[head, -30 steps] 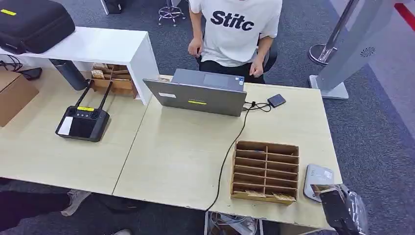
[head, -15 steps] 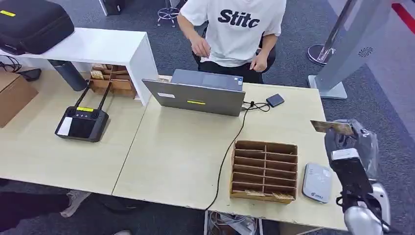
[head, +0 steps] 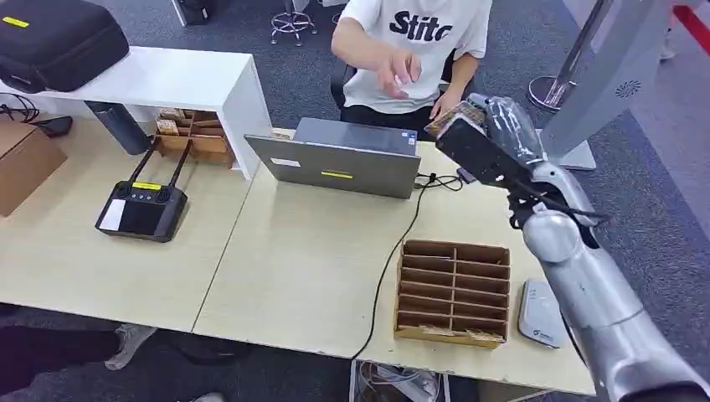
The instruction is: Pass the card to the sensor for recognition and then transmit it.
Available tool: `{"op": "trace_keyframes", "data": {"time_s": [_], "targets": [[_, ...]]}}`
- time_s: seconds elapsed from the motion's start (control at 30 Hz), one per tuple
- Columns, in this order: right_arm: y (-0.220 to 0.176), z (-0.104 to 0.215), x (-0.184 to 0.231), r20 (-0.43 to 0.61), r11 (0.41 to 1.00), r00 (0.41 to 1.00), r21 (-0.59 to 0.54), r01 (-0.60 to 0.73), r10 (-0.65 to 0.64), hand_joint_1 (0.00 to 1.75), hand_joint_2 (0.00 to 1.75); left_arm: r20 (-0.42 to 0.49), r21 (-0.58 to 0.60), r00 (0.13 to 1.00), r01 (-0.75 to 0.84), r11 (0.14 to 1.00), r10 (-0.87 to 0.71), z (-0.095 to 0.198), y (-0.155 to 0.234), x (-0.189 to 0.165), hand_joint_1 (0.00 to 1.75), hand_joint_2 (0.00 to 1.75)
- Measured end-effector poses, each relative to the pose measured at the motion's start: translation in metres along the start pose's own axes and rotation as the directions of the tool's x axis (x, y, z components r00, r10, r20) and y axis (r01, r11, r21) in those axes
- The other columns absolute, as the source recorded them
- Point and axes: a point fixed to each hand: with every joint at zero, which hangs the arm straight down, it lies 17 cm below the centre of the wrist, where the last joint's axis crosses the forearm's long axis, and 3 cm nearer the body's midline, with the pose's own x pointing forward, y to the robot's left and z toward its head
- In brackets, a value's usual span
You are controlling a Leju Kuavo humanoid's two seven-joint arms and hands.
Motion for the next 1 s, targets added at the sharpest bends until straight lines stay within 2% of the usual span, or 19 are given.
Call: {"op": "trace_keyframes", "data": {"time_s": [0.13, 0.27, 0.47, 0.83, 0.87, 0.9, 0.93, 0.97, 1.0], "targets": [[-0.002, -0.026, -0.013, -0.055, 0.996, 0.995, 0.041, -0.079, 0.082, 1.75, 1.75, -0.012, -0.002, 1.0, 0.014, 1.0, -0.014, 0.0, 0.0, -0.001, 0.0, 1.75], [0.006, -0.037, -0.032, -0.126, 0.984, 0.98, 0.105, -0.141, 0.154, 1.75, 1.75, -0.027, -0.005, 0.999, 0.029, 1.0, -0.029, -0.001, -0.001, -0.002, 0.0, 1.75], [0.025, -0.041, -0.045, -0.165, 0.971, 0.966, 0.165, -0.171, 0.198, 1.75, 1.75, -0.028, -0.01, 0.999, 0.043, 0.999, -0.043, -0.001, -0.003, 0.0, 0.0, 1.75], [0.041, -0.04, -0.047, -0.173, 0.961, 0.96, 0.204, -0.185, 0.221, 1.75, 1.75, -0.028, -0.016, 0.998, 0.05, 0.999, -0.05, -0.001, -0.006, 0.001, 0.0, 1.75], [0.041, -0.04, -0.048, -0.173, 0.96, 0.959, 0.207, -0.187, 0.224, 1.47, 1.75, -0.028, -0.016, 0.998, 0.05, 0.999, -0.051, -0.001, -0.006, 0.001, 0.0, 1.75], [0.042, -0.04, -0.049, -0.174, 0.96, 0.958, 0.209, -0.188, 0.226, 1.38, 1.75, -0.028, -0.016, 0.998, 0.051, 0.999, -0.051, -0.001, -0.006, 0.001, 0.0, 1.75], [0.043, -0.04, -0.048, -0.173, 0.959, 0.958, 0.211, -0.19, 0.228, 0.82, 1.75, -0.028, -0.018, 0.998, 0.053, 0.998, -0.053, -0.001, -0.007, 0.001, 0.0, 1.75], [0.044, -0.04, -0.048, -0.173, 0.959, 0.958, 0.212, -0.189, 0.227, 0.0, 1.75, -0.028, -0.02, 0.998, 0.055, 0.998, -0.055, -0.001, -0.007, 0.001, 0.0, 1.75], [0.045, -0.04, -0.047, -0.172, 0.959, 0.959, 0.213, -0.187, 0.225, 0.0, 1.75, -0.028, -0.023, 0.998, 0.056, 0.998, -0.057, -0.001, -0.008, 0.001, 0.0, 1.75]]}}
